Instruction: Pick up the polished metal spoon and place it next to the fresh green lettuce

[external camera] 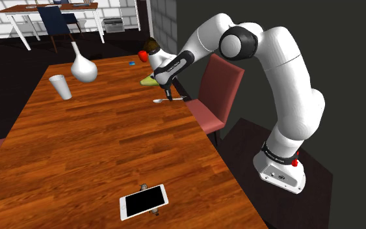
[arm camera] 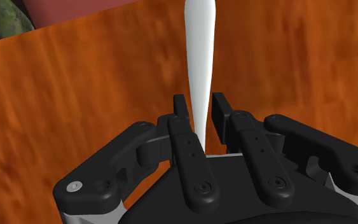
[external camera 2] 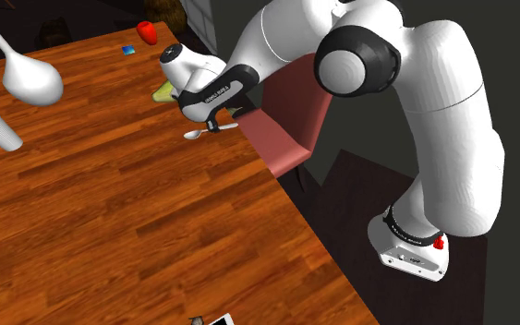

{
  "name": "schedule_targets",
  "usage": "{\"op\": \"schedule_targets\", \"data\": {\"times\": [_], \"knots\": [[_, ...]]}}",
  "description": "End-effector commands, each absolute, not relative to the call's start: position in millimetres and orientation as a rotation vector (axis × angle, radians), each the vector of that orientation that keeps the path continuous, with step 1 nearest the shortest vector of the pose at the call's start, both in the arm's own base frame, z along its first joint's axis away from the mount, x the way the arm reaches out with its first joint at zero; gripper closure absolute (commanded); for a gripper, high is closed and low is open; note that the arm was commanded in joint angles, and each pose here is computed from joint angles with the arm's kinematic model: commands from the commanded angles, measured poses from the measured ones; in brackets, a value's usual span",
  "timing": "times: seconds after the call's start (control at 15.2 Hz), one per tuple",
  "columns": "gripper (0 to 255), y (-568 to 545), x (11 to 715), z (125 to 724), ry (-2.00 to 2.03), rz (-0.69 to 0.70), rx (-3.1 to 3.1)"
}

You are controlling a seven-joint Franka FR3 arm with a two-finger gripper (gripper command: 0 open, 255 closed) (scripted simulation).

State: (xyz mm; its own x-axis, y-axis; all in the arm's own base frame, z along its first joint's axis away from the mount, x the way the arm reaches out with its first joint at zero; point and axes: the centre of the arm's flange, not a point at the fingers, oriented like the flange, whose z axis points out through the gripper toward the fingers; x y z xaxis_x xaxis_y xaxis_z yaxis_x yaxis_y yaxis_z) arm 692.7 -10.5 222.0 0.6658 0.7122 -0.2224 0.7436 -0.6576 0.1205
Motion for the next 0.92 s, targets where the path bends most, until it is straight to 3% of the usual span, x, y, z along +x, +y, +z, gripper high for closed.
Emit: {"op": "schedule_targets", "data": {"times": [0.0,0.33,0.4,0.73,0.86], "knots": [[255,-10.4,692.5,220.7,1.185,-0.230,2.680],[255,-10.4,692.5,220.7,1.185,-0.230,2.680],[0,-10.4,692.5,220.7,1.185,-0.230,2.680],[0,-10.4,692.5,220.7,1.185,-0.230,2.680],[0,-3.9,694.1,246.2,1.185,-0.230,2.680]]}}
